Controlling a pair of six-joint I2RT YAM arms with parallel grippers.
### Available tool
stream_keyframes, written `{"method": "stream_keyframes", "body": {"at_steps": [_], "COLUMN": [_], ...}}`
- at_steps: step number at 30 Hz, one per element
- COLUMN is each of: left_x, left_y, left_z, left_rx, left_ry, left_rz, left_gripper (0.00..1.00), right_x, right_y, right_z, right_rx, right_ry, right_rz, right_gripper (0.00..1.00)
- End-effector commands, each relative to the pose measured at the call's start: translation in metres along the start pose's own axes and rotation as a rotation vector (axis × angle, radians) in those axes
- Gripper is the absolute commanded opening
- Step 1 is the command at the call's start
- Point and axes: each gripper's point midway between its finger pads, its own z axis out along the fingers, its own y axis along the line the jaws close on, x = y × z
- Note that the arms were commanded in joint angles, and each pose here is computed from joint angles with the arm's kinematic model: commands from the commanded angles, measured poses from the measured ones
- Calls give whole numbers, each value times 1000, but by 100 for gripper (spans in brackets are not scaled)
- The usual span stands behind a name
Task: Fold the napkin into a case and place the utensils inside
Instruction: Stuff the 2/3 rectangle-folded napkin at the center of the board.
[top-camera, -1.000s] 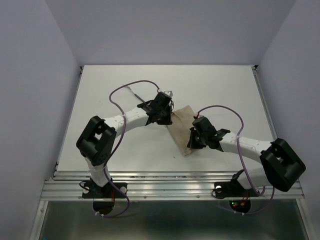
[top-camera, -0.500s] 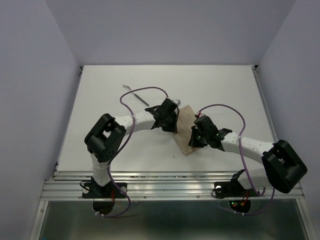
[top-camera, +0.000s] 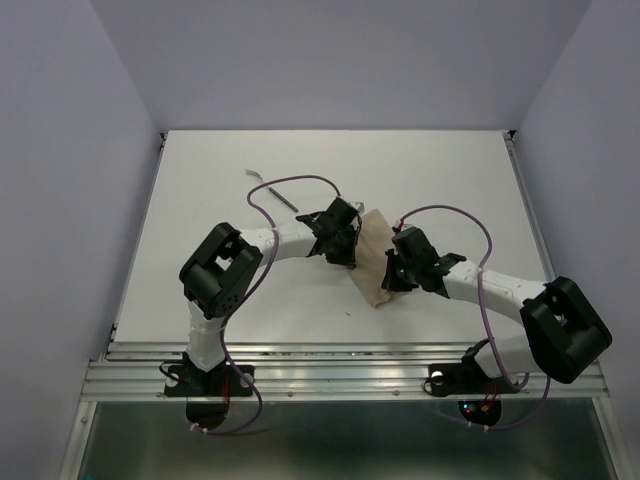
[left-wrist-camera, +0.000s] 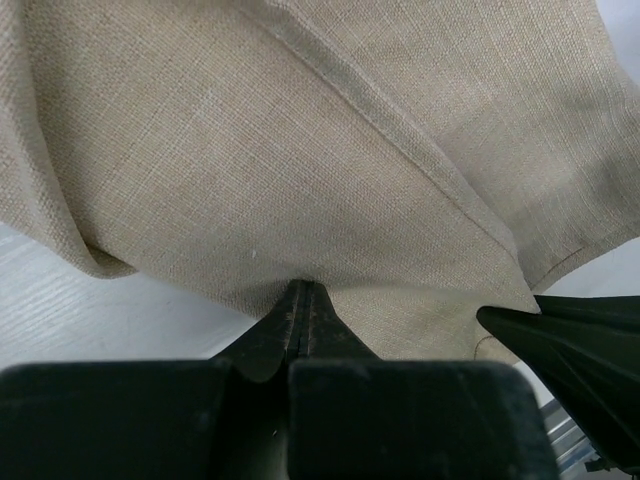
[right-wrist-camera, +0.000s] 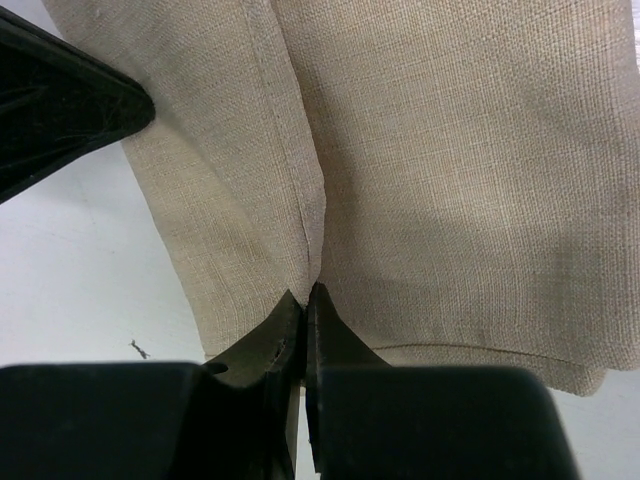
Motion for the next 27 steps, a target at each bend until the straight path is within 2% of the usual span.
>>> {"method": "stream_keyframes", "body": {"at_steps": [1,2,4,5,6,7,10,12,15,16,19,22,27], "left_x": [-11,-10,-10,-10,-9,-7,-3,-1,0,0,-1,-3,-2], "left_y": [-12,-12,-11,-11,-11,-11,-10,-10,-10,-11,-12,-14,-14], "left_z": [0,1,1,1,1,2,4,6,7,7,8,6,6], "left_rx": [31,31,29,30,30,32,38,40,48,51,56,61,59], "left_ry": [-21,-18,-14,-13,-12,-5,11,16,20,21,20,17,20], "left_rz": [38,39,39,42,42,42,44,42,42,44,40,42,45], "left_gripper": [0,0,0,0,0,0,0,0,0,0,0,0,0], "right_x": [-13,-11,-13,-17,-21,-28,-43,-49,-54,-50,-39,-30,-20], "right_y": [0,-4,-7,-10,-9,-5,4,9,24,31,45,53,65], "right_z": [2,2,-2,-8,-13,-19,-41,-51,-60,-59,-48,-37,-21], "right_rx": [15,32,56,74,71,60,29,10,-69,-107,-176,-226,-295], "right_ry": [-20,-13,-18,-33,-47,-68,-128,-152,-171,-151,-90,-49,10], "right_rz": [-28,-27,-25,-23,-22,-25,0,21,49,50,45,40,38], "right_gripper": [2,6,18,31,39,54,62,62,54,41,16,8,6]}}
